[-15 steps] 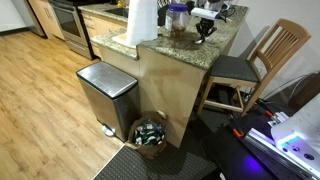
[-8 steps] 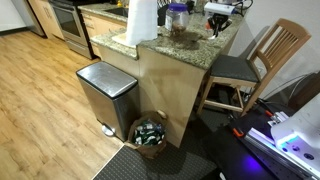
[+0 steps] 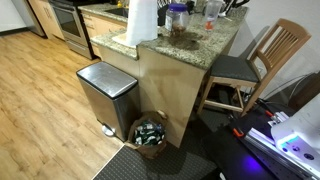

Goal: Take the white spoon and place it on top of the clear storage jar

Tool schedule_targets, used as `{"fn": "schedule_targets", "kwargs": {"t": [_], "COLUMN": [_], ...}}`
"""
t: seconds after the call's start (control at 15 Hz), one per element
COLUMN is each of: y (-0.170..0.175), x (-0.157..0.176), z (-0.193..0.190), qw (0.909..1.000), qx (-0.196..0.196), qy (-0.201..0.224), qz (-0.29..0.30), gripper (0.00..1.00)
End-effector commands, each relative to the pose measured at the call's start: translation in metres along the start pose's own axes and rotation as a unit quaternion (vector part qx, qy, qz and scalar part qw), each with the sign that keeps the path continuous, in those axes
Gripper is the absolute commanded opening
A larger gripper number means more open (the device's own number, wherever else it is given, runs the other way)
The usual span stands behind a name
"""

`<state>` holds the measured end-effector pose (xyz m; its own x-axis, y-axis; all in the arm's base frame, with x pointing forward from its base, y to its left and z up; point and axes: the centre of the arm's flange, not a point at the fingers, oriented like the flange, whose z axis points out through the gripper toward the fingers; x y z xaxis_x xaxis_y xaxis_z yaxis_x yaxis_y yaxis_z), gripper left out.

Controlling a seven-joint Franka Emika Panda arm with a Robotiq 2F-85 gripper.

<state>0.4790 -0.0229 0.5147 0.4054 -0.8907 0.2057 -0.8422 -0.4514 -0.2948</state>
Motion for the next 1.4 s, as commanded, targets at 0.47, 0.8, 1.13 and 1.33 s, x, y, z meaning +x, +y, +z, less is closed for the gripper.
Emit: {"fn": "schedule_targets", "kwargs": {"t": [0.47, 0.8, 1.13, 1.33], "y": [-0.090, -0.081, -0.150, -0.199], "x": [0.006, -0.002, 0.015, 0.026], "z": [-0.103, -0.109, -0.058, -0.040], "qw": [0.9827, 0.9827, 0.9841, 0.9790], "qx": [0.160, 0.166, 0.125, 0.121], "qy": [-0.046, -0.043, -0.037, -0.017], "qz": [0.081, 0.070, 0.120, 0.163], "gripper": [0.01, 0.01, 0.01, 0.01]}}
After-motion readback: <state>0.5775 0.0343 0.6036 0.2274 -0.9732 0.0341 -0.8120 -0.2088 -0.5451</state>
